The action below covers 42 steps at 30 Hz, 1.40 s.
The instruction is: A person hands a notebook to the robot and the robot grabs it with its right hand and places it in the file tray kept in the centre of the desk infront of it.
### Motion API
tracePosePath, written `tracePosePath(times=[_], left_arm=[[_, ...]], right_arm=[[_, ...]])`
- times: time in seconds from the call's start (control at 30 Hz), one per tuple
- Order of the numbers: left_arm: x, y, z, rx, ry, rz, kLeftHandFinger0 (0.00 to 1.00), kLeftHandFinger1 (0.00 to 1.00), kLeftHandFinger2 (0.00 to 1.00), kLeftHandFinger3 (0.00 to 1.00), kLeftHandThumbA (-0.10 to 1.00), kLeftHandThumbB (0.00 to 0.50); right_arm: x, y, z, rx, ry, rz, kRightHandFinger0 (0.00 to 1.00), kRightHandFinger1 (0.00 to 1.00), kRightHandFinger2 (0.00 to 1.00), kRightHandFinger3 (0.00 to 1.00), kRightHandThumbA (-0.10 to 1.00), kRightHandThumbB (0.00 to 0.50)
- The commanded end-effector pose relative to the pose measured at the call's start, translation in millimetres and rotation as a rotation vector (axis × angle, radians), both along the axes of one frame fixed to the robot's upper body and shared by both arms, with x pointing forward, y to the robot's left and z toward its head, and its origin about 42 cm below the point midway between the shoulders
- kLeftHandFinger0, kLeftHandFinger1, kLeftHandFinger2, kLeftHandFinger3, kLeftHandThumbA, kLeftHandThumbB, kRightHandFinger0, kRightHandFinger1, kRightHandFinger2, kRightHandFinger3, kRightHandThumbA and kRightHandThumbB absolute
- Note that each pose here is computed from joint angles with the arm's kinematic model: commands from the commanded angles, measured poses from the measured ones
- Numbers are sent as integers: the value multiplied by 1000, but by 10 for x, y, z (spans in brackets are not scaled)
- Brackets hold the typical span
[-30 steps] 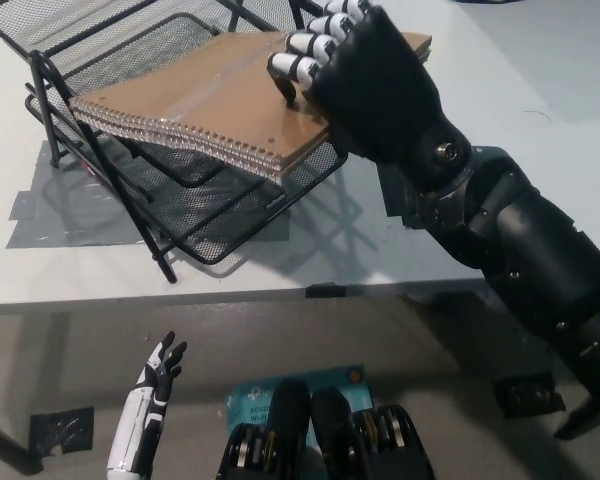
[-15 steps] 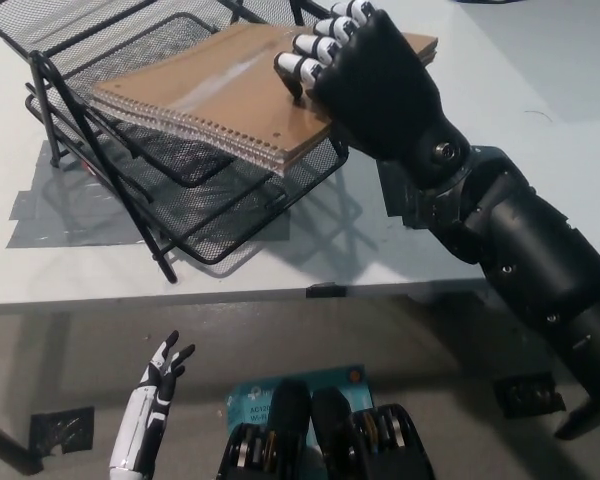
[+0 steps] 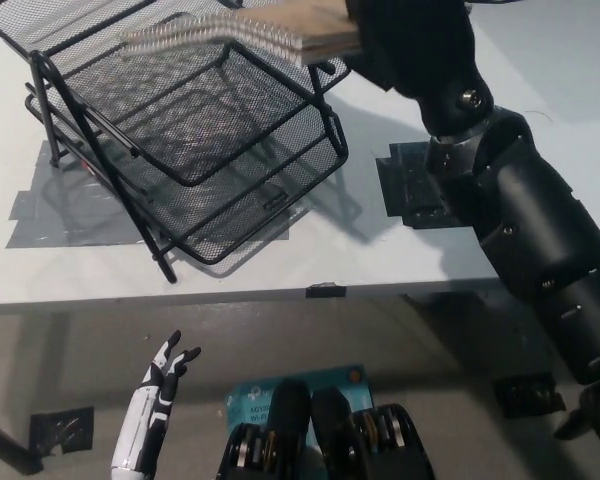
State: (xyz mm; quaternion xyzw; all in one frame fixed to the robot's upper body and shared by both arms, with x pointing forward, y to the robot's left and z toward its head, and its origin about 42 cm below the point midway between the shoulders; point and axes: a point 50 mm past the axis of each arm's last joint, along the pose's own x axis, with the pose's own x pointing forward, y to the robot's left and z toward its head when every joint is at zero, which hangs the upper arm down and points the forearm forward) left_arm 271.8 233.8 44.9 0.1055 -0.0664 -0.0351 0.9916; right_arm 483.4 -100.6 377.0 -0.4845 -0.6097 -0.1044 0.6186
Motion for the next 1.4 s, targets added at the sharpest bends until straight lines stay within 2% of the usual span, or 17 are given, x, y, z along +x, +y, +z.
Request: tracePosePath(times=[0.0,0.13,0.2,0.23,0.27,0.33,0.37,0.4,0.47,0.53,0.6,0.63,0.73,0.83,0.97,1.23,1.37], left_arm=[[29,6,93,5,-49,-15,1000,1000,847,1000,1000,189],[31,8,98,7,-50,-20,1000,1000,844,1000,1000,182],[32,8,99,13,-47,-19,1000,1000,840,1000,1000,189],[32,7,98,14,-46,-18,1000,1000,840,1000,1000,189],[41,4,97,22,-50,-20,1000,1000,841,1000,1000,177],[44,2,105,26,-51,-22,1000,1000,846,1000,1000,165],[46,1,118,29,-54,-24,1000,1000,839,1000,1000,161],[47,2,120,31,-55,-24,1000,1000,836,1000,1000,157],[52,-1,128,25,-53,-23,1000,1000,824,1000,1000,157],[66,-14,135,24,-56,-25,1000,1000,815,1000,1000,162],[72,-21,141,28,-60,-23,1000,1000,799,1000,1000,171],[75,-20,146,31,-63,-22,1000,1000,790,1000,1000,168],[94,-20,168,27,-67,-22,1000,1000,783,1000,1000,159],[92,-23,163,22,-65,-21,1000,1000,777,1000,1000,160],[137,-16,188,35,-73,-20,1000,1000,762,1000,1000,152],[127,-36,183,43,-76,-31,1000,1000,749,1000,1000,130],[133,-47,182,53,-86,-36,1000,1000,724,1000,1000,130]], right_arm=[[9,121,509,153,-140,37,0,0,126,376,884,0],[45,160,449,132,-132,26,0,0,156,402,863,0],[68,203,382,111,-120,23,0,0,203,450,789,0],[73,217,366,105,-119,26,0,0,203,450,790,0],[79,242,326,91,-121,31,0,0,203,472,847,0],[96,287,246,55,-113,34,0,0,177,412,912,0],[99,326,182,25,-120,43,0,0,187,415,829,0],[99,340,160,16,-125,43,0,0,187,399,817,0],[95,401,86,-20,-136,58,0,0,175,348,663,40],[94,433,44,-54,-146,70,0,0,168,354,624,40],[76,479,-13,-105,-114,72,0,0,174,379,717,22],[67,502,-40,-127,-115,69,0,0,165,315,758,16],[47,562,-161,-212,-133,67,0,0,123,222,815,1],[19,574,-204,-255,-131,62,0,0,88,101,842,4],[-7,611,-219,-261,-139,71,0,0,69,81,920,0],[-38,699,-327,-240,-82,90,0,0,75,115,831,0],[-50,743,-341,-264,-82,106,0,0,69,135,730,8]])
